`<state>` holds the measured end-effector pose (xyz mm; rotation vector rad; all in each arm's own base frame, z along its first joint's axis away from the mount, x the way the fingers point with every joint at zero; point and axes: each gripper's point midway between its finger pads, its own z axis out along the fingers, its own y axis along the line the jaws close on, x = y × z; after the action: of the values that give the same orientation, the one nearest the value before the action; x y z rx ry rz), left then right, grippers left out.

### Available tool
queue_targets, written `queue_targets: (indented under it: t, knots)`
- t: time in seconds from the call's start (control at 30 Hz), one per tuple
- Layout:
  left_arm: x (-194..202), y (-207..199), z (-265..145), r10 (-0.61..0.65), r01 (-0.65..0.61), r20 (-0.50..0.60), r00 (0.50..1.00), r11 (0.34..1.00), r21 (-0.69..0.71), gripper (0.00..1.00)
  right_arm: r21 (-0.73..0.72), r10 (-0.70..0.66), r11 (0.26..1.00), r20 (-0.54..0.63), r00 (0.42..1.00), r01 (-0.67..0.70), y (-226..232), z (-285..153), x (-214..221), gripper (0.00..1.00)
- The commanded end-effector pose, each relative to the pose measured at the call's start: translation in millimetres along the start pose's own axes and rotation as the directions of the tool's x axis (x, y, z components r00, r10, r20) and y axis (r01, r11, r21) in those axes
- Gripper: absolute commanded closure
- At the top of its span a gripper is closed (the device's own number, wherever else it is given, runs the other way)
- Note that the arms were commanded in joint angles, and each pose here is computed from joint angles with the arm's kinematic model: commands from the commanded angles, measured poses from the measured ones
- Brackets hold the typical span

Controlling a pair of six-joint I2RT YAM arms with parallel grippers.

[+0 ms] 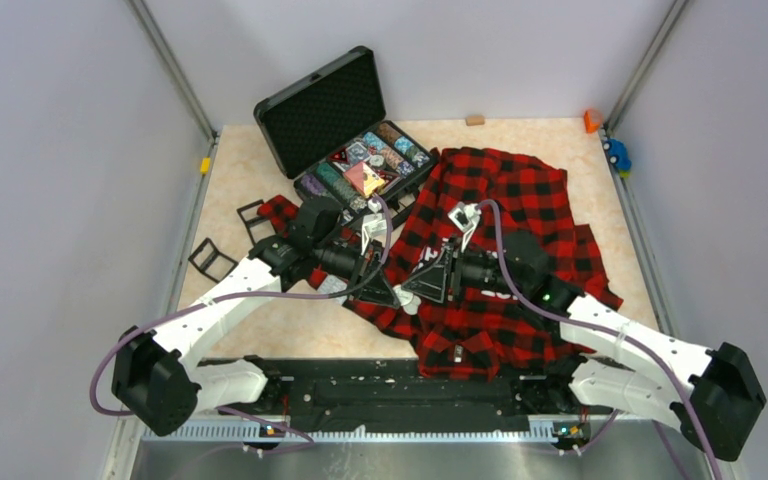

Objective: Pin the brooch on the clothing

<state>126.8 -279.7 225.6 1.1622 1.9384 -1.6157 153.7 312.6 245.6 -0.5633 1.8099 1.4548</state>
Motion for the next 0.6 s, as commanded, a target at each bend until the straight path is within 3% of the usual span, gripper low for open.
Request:
queue_targets:
  t: [0.0, 0.2, 0.37, 0.4, 0.43, 0.47, 0.5, 0.57]
  knots:
    - [-8, -6, 0, 0.054, -0.055, 0.015, 0.998, 0.998, 0.024, 1.00, -0.090, -0.019, 0.996, 0.008, 1.000, 0.020, 17, 4, -6, 0.67]
    - [-9, -4, 0, 0.053, -0.054, 0.016, 0.998, 0.998, 0.012, 1.00, -0.107, -0.003, 0.994, -0.034, 0.999, -0.001, 16, 6, 4, 0.76]
    - [-12, 0, -1, 0.059, -0.058, 0.024, 0.998, 0.998, -0.022, 0.97, -0.104, -0.008, 0.995, -0.006, 1.000, 0.007, 17, 5, -1, 1.00]
    - [-14, 2, -2, 0.063, -0.061, 0.029, 0.998, 0.997, -0.044, 0.87, -0.098, -0.010, 0.995, 0.012, 1.000, 0.011, 17, 5, -4, 1.00]
    - [-16, 4, -3, 0.069, -0.067, 0.035, 0.997, 0.995, -0.069, 0.63, -0.086, -0.011, 0.996, 0.037, 0.999, 0.014, 16, 4, -8, 1.00]
    - [-18, 7, -5, 0.081, -0.076, 0.044, 0.996, 0.992, -0.101, 0.46, -0.081, -0.009, 0.997, 0.071, 0.997, 0.015, 15, 3, -14, 1.00]
    - [-21, 9, -8, 0.094, -0.086, 0.056, 0.994, 0.987, -0.134, 0.36, -0.084, -0.009, 0.996, 0.110, 0.994, 0.019, 17, 1, -19, 1.00]
    - [-28, 11, -15, 0.125, -0.107, 0.087, 0.988, 0.977, -0.185, 0.31, -0.088, -0.001, 0.996, 0.196, 0.981, 0.019, 19, -4, -31, 1.00]
